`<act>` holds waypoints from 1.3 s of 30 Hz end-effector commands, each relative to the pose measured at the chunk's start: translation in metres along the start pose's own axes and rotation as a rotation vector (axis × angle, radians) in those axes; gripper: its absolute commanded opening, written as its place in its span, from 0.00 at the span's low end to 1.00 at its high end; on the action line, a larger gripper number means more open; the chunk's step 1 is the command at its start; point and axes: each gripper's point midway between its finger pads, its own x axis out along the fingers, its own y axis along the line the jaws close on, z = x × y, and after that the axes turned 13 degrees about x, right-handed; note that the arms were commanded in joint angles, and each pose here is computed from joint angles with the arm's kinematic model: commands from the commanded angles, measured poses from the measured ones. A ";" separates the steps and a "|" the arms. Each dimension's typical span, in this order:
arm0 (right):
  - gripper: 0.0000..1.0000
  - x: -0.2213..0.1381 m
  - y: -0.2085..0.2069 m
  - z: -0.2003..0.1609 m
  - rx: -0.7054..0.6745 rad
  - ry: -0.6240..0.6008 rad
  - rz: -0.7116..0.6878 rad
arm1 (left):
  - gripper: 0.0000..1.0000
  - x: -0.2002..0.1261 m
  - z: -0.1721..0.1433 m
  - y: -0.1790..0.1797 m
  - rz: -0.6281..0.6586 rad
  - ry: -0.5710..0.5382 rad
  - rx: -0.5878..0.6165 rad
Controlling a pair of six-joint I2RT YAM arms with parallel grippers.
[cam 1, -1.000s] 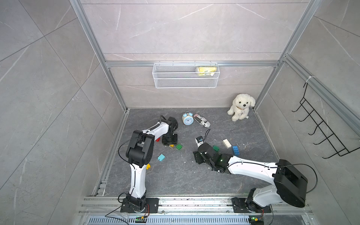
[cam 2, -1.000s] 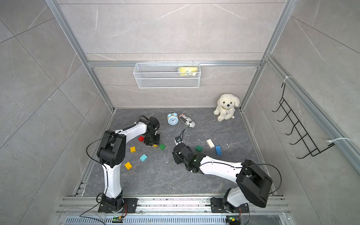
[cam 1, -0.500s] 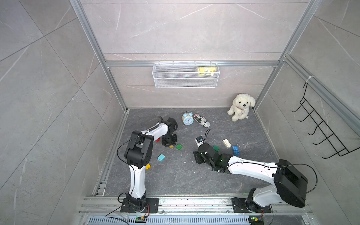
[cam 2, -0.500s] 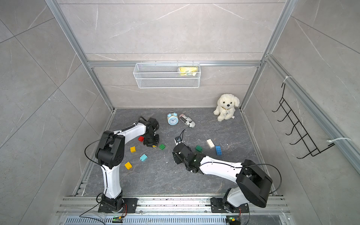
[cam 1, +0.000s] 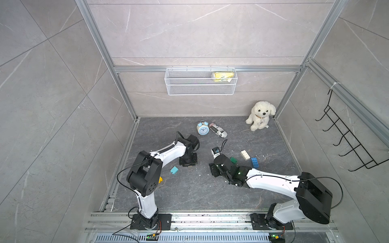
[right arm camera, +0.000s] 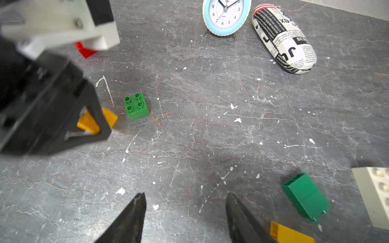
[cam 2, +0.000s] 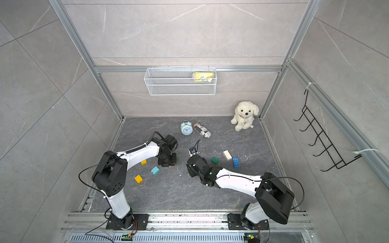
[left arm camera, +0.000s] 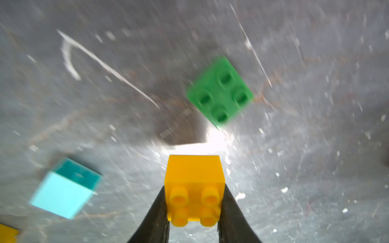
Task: Assemble the letter h with lego
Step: Pick up the lego brick from the center of the board, then place the lego brick at the center of the board, then pick up the lego brick from the center of the board.
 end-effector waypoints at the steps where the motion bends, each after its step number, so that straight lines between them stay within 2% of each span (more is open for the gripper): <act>1: 0.64 0.001 -0.007 0.001 0.012 -0.003 -0.031 | 0.16 0.004 -0.006 -0.009 -0.004 -0.002 -0.087; 8: 0.64 0.002 -0.011 0.000 0.022 0.001 -0.037 | 0.30 0.027 -0.009 -0.025 0.035 0.050 -0.106; 13: 0.64 0.003 -0.012 0.000 0.025 0.005 -0.034 | 0.52 0.035 -0.006 -0.033 0.019 0.068 -0.118; 16: 0.64 0.003 -0.011 -0.001 0.027 0.009 -0.026 | 0.70 0.024 0.002 -0.037 0.006 0.042 -0.113; 18: 0.64 0.003 -0.011 0.000 0.030 0.007 -0.025 | 0.75 0.012 0.008 -0.039 0.010 0.021 -0.098; 21: 0.64 0.002 -0.012 0.001 0.036 0.002 -0.023 | 0.76 -0.007 0.015 -0.036 0.041 0.015 -0.035; 26: 0.64 0.001 -0.013 0.002 0.045 -0.005 -0.020 | 0.74 -0.023 0.027 -0.018 0.150 0.021 0.159; 30: 0.64 -0.001 -0.013 0.003 0.053 -0.009 -0.011 | 0.74 -0.014 0.042 -0.004 0.112 0.070 0.278; 34: 0.64 0.000 -0.013 0.002 0.055 -0.009 -0.003 | 0.74 -0.011 0.063 -0.003 0.113 0.018 0.408; 39: 0.65 0.000 -0.014 0.002 0.058 -0.006 -0.003 | 0.75 -0.002 0.070 0.000 0.056 0.014 0.463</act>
